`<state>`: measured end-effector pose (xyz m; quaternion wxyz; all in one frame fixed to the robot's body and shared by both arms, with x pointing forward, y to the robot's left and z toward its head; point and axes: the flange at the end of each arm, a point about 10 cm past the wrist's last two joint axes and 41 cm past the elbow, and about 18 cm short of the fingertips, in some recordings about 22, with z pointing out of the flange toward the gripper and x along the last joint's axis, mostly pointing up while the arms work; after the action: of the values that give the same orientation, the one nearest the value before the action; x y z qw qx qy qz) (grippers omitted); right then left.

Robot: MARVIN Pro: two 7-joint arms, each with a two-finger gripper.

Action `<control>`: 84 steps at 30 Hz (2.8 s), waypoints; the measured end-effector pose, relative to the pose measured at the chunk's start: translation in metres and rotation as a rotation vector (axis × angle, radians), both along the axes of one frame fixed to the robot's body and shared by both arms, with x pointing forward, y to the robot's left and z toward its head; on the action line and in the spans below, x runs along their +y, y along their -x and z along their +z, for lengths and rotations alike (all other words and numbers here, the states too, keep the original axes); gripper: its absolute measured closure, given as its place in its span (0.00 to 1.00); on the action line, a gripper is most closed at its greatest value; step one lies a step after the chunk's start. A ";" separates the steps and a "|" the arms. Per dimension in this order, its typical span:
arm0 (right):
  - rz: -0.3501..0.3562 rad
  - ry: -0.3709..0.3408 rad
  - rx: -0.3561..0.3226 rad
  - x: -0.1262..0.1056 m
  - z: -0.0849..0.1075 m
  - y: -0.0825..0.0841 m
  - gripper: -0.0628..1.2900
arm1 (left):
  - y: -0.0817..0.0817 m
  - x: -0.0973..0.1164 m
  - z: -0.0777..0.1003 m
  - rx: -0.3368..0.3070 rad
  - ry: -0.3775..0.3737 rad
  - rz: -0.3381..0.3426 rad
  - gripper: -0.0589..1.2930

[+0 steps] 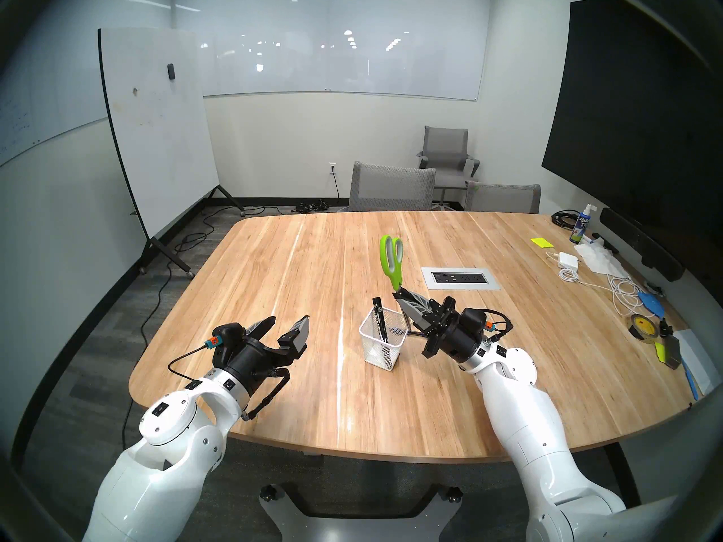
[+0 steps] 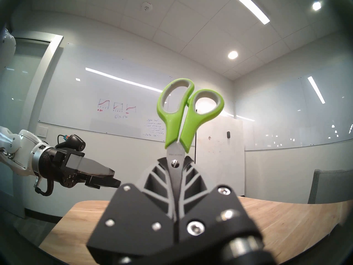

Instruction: Place the pen, the marker, and the scissors into the pen holder

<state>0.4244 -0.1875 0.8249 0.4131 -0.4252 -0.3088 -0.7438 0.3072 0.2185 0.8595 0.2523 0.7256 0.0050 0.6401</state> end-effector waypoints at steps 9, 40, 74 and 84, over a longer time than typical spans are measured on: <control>0.002 -0.004 0.002 0.004 -0.002 0.000 0.95 | 0.000 0.000 0.000 0.000 0.000 0.000 0.02; 0.005 -0.006 0.023 0.011 -0.015 0.000 0.95 | 0.000 0.000 0.000 0.000 0.000 0.000 0.02; 0.005 -0.009 0.033 0.004 -0.030 0.003 0.95 | 0.000 0.000 0.000 -0.001 0.000 0.000 0.02; 0.005 -0.002 0.035 0.000 -0.032 0.005 0.95 | 0.000 0.000 0.000 -0.001 0.000 0.000 0.02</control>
<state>0.4195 -0.1875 0.7930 0.4206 -0.4369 -0.3021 -0.7355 0.3072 0.2185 0.8597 0.2522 0.7254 0.0052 0.6404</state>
